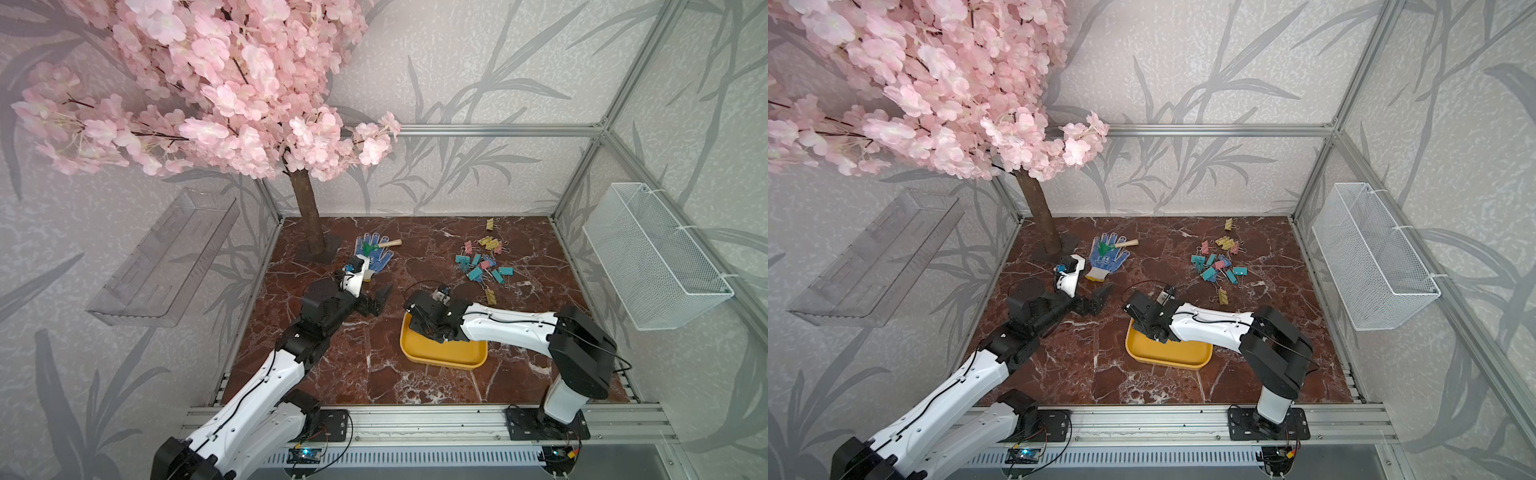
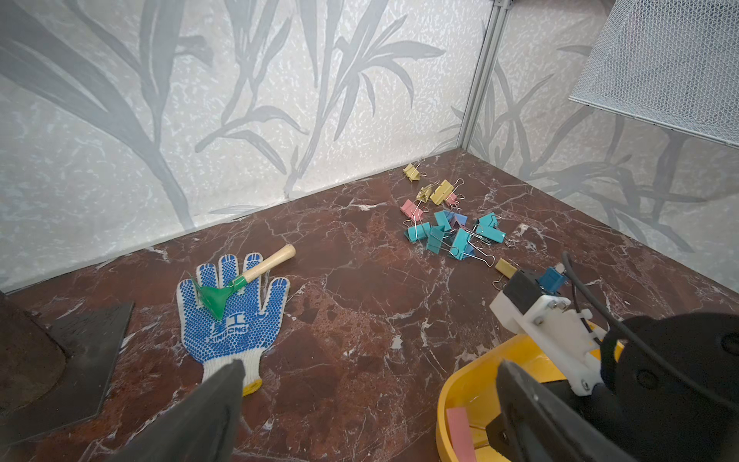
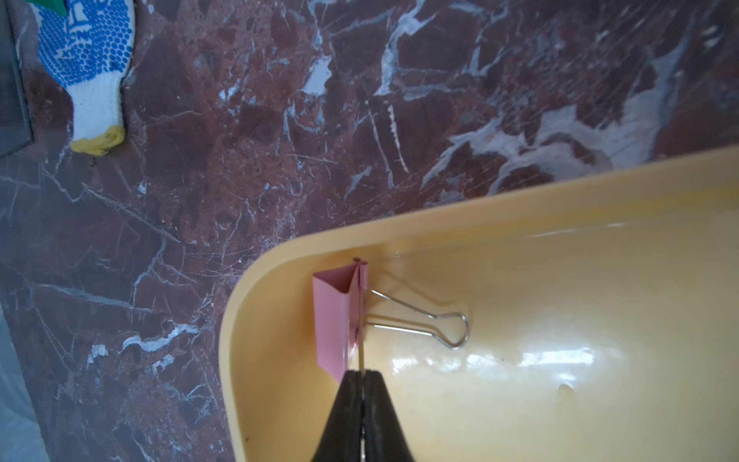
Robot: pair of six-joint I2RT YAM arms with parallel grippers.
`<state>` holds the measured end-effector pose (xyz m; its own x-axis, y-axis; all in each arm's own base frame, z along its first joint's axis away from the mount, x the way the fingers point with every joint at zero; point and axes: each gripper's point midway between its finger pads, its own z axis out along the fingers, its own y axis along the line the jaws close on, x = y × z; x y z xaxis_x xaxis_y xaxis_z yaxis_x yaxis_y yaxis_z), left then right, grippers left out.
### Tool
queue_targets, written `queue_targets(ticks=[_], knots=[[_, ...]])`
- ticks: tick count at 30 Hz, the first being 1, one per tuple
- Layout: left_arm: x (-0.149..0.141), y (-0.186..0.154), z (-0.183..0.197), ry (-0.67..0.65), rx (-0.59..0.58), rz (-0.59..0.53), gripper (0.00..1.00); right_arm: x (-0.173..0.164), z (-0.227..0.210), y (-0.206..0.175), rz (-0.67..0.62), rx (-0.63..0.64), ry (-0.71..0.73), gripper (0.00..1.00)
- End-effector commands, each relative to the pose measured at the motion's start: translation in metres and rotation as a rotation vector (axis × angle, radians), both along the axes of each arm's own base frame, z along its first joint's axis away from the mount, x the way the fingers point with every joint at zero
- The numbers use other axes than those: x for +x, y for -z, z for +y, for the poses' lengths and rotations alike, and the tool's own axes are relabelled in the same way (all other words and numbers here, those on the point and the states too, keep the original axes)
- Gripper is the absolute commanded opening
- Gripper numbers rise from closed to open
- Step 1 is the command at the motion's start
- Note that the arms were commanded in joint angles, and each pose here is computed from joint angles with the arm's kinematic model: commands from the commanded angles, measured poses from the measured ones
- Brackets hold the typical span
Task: Put the binder clips in the storage box
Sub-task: Place the binder clip in the storage box, then pick up the binder clip at the center of the board.
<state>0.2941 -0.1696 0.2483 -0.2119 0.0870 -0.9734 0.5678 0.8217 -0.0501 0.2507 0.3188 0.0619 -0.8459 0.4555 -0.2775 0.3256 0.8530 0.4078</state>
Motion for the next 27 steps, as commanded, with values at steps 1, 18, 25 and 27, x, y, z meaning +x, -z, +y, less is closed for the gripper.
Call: queue_targets(ticks=[1, 18, 25, 27], knots=[[-0.001, -0.001, -0.002, 0.008, 0.005, -0.010, 1.00, -0.011, -0.002, 0.021, 0.034, -0.029, -0.065, 0.13], [-0.002, -0.002, -0.003, 0.016, 0.001, -0.010, 1.00, 0.037, -0.123, -0.104, -0.299, -0.039, -0.032, 0.62], [-0.004, -0.003, -0.006, 0.037, -0.008, -0.006, 1.00, 0.071, -0.207, -0.096, -0.219, -0.221, -0.162, 0.62], [-0.004, -0.004, -0.007, 0.038, -0.007, -0.009, 1.00, 0.077, -0.215, -0.080, -0.140, -0.292, -0.232, 0.63]])
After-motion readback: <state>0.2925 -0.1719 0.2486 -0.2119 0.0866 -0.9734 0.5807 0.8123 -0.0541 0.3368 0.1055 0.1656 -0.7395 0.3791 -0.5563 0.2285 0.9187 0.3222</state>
